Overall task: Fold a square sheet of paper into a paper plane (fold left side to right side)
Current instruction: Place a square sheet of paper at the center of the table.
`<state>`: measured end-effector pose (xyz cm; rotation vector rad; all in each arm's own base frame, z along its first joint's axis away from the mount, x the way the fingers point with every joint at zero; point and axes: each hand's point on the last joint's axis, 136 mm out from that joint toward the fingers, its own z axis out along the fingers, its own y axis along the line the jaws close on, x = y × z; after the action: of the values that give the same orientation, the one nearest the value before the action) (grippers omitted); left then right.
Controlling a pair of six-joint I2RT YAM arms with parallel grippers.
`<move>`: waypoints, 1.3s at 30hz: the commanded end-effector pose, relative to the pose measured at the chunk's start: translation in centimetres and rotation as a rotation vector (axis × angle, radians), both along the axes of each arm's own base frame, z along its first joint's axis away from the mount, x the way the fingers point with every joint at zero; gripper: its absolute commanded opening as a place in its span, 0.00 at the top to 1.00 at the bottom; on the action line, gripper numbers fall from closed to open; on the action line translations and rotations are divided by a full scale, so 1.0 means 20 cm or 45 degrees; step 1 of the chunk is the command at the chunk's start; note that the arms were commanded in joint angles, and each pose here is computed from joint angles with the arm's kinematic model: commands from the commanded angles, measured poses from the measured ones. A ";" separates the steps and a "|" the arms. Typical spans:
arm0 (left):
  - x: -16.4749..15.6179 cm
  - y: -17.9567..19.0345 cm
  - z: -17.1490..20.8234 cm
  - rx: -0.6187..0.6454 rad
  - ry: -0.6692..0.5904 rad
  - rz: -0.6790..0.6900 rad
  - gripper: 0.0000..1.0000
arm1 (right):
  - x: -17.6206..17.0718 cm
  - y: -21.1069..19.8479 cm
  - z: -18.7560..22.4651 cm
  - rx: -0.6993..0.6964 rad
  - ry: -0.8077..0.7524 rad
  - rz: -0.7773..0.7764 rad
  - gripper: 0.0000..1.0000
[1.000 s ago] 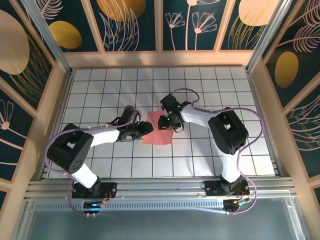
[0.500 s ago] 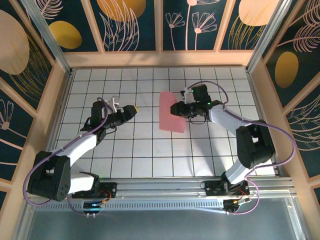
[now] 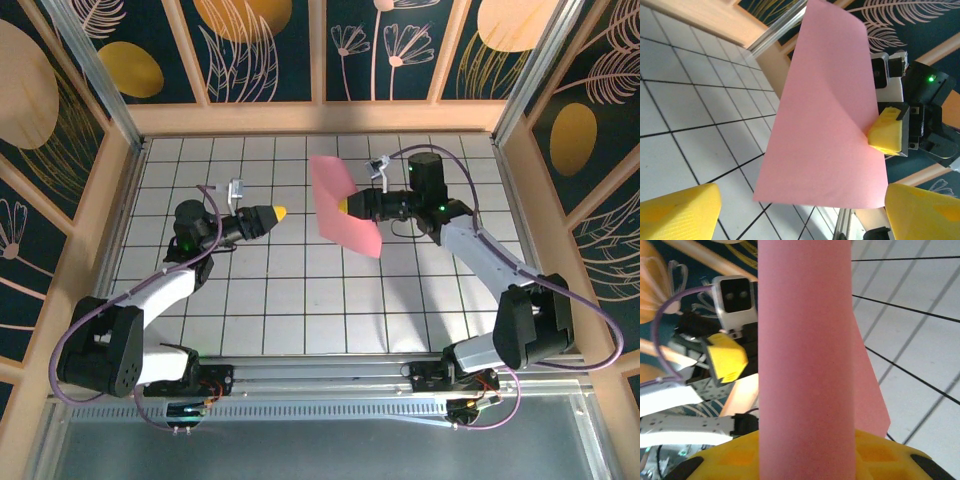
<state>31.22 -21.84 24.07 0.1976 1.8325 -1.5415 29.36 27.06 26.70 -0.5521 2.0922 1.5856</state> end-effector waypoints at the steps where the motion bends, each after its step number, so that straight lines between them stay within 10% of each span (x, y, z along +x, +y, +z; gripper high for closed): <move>1: -0.04 -0.05 0.20 -0.042 -0.201 -0.098 0.14 | -0.13 0.07 0.25 0.144 -0.126 0.164 0.69; 17: -0.10 -0.16 0.37 -0.062 -0.292 -0.232 0.17 | -0.19 0.24 0.34 0.203 -0.168 0.321 0.71; 28: -0.08 -0.15 0.41 -0.015 -0.354 -0.172 0.76 | -0.11 0.18 0.22 0.058 -0.165 0.218 0.69; 34: -0.03 -0.15 0.30 0.036 -0.264 -0.146 0.99 | -0.05 0.14 0.15 -0.025 -0.166 0.129 0.52; 39: 0.06 -0.15 0.06 0.124 -0.062 -0.071 1.00 | 0.10 0.03 0.03 -0.149 -0.126 -0.097 0.38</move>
<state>31.38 -24.76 27.74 0.3886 1.7850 -1.5117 29.19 29.45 28.42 -0.6876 2.0643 1.5145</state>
